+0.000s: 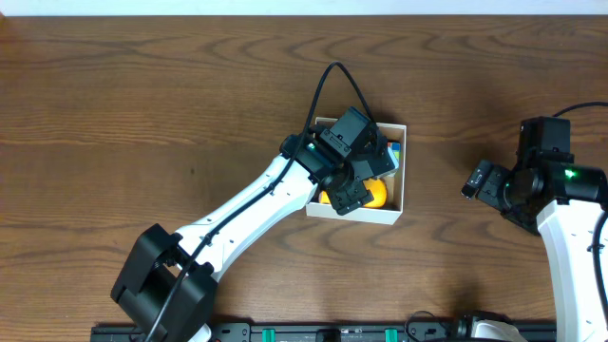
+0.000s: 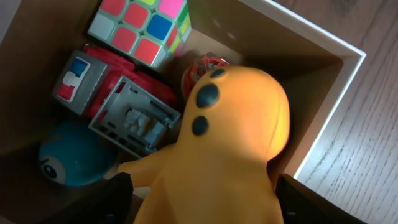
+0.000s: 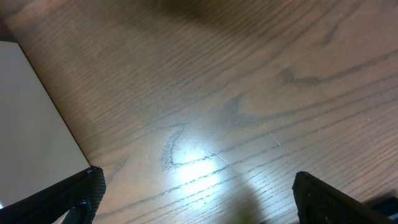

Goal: Pack container
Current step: 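Lift the dinosaur with the left gripper and carry it over the box, then lower the dinosaur into the box and open the left gripper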

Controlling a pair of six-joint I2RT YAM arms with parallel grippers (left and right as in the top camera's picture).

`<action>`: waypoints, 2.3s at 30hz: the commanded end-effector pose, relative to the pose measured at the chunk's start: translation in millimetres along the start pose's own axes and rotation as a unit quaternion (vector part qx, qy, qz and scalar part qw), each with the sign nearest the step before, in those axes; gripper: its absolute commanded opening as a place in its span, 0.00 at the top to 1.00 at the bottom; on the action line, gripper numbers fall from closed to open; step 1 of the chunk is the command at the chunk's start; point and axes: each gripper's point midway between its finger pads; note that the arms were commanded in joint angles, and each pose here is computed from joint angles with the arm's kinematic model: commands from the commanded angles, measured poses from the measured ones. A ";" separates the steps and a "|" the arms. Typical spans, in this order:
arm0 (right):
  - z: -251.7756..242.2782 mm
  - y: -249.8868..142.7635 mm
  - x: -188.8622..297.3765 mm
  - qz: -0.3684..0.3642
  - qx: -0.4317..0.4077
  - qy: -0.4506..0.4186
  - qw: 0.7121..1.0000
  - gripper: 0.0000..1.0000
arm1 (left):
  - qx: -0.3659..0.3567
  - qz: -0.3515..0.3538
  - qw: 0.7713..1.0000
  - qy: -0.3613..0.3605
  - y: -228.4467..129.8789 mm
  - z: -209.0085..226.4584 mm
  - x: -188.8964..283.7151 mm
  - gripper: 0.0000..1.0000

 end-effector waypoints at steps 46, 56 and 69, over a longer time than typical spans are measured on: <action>-2.3 -1.7 -1.1 0.006 0.004 -0.003 1.000 0.01 | 0.095 0.054 0.993 0.054 -34.2 11.0 9.0 0.77; -2.4 -1.8 -1.1 0.006 0.004 -0.003 1.000 0.01 | 0.101 0.115 0.987 0.041 -56.3 11.5 -31.5 0.77; -2.6 -2.6 -1.1 0.008 0.004 -0.003 1.000 0.01 | 0.093 0.033 0.993 0.059 -21.8 13.6 18.2 0.73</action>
Point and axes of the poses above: each gripper's point midway between its finger pads, its own x axis back along the fingers, its own z axis along the line the jaws close on, y = z × x, and after that the axes turned 6 degrees about x, right-handed
